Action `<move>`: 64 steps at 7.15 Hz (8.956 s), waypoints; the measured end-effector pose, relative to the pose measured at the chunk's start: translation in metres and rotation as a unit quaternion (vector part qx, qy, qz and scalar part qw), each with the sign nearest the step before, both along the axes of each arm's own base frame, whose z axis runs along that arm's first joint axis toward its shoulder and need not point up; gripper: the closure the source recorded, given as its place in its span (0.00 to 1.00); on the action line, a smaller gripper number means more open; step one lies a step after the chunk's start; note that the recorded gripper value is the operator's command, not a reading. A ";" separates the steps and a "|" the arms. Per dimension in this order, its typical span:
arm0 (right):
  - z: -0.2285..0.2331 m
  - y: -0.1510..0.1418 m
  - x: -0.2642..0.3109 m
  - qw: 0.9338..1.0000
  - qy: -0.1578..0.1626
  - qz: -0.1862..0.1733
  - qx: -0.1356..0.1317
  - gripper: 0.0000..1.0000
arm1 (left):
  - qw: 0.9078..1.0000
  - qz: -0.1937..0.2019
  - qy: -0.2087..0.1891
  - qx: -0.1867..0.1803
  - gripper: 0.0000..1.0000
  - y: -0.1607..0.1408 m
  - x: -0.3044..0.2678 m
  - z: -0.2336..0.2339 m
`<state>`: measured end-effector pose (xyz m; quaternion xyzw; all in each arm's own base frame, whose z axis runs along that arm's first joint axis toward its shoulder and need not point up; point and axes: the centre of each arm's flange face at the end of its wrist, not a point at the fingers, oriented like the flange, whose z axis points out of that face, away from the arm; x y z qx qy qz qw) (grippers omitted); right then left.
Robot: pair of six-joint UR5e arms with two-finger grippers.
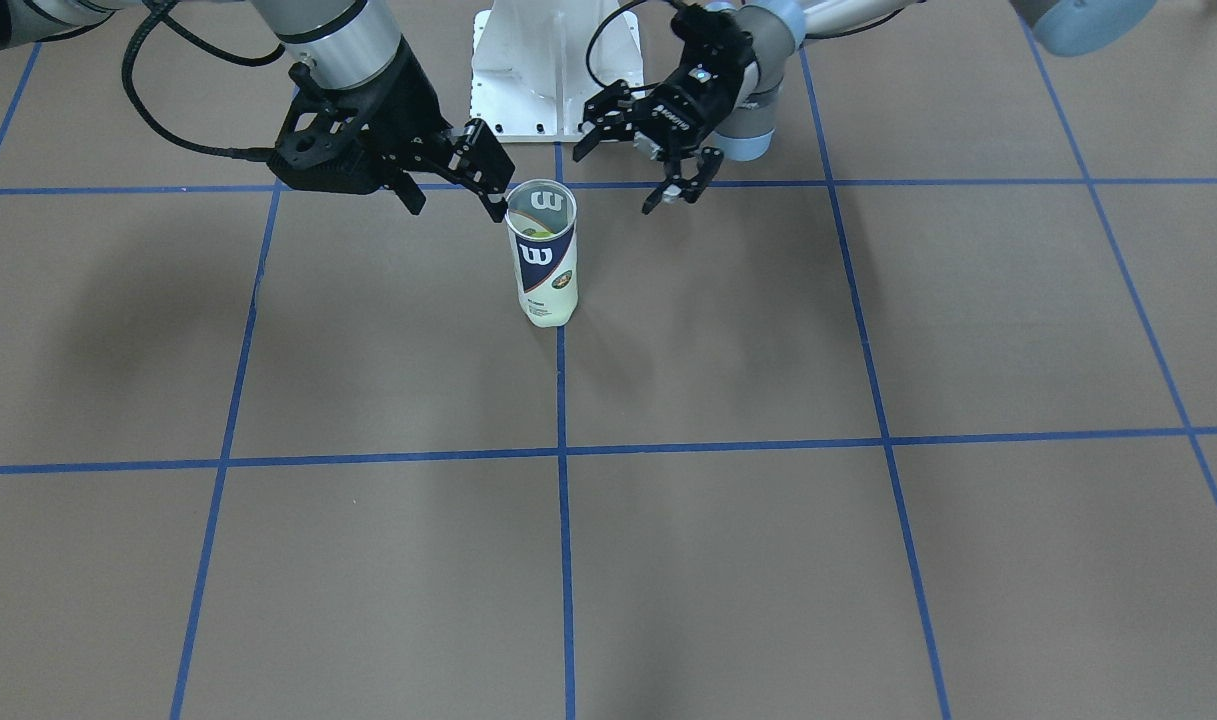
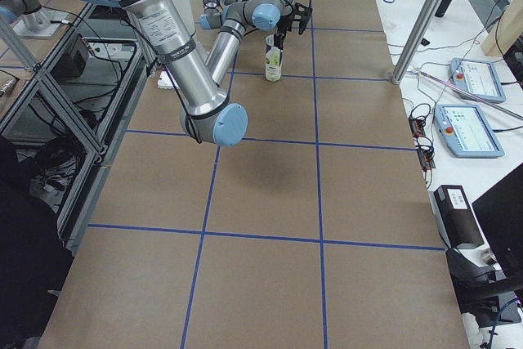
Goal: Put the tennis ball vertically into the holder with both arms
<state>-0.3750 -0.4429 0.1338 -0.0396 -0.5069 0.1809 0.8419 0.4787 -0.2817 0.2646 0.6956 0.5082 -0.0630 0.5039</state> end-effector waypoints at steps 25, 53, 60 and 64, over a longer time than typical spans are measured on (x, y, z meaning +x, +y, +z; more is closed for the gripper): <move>0.280 -0.161 0.213 0.968 0.194 -0.102 0.121 0.00 | 0.754 0.225 -0.302 -0.538 0.01 -0.303 -0.283 0.168; 0.484 -0.129 0.364 0.960 0.141 -0.208 0.123 0.00 | 0.686 0.339 -0.235 -0.599 0.00 -0.199 -0.541 0.405; 0.491 -0.122 0.384 0.963 0.147 -0.194 0.117 0.00 | 0.683 0.327 -0.248 -0.604 0.00 -0.200 -0.544 0.405; 0.488 -0.120 0.383 0.963 0.147 -0.194 0.120 0.00 | 0.684 0.327 -0.249 -0.603 0.00 -0.200 -0.544 0.405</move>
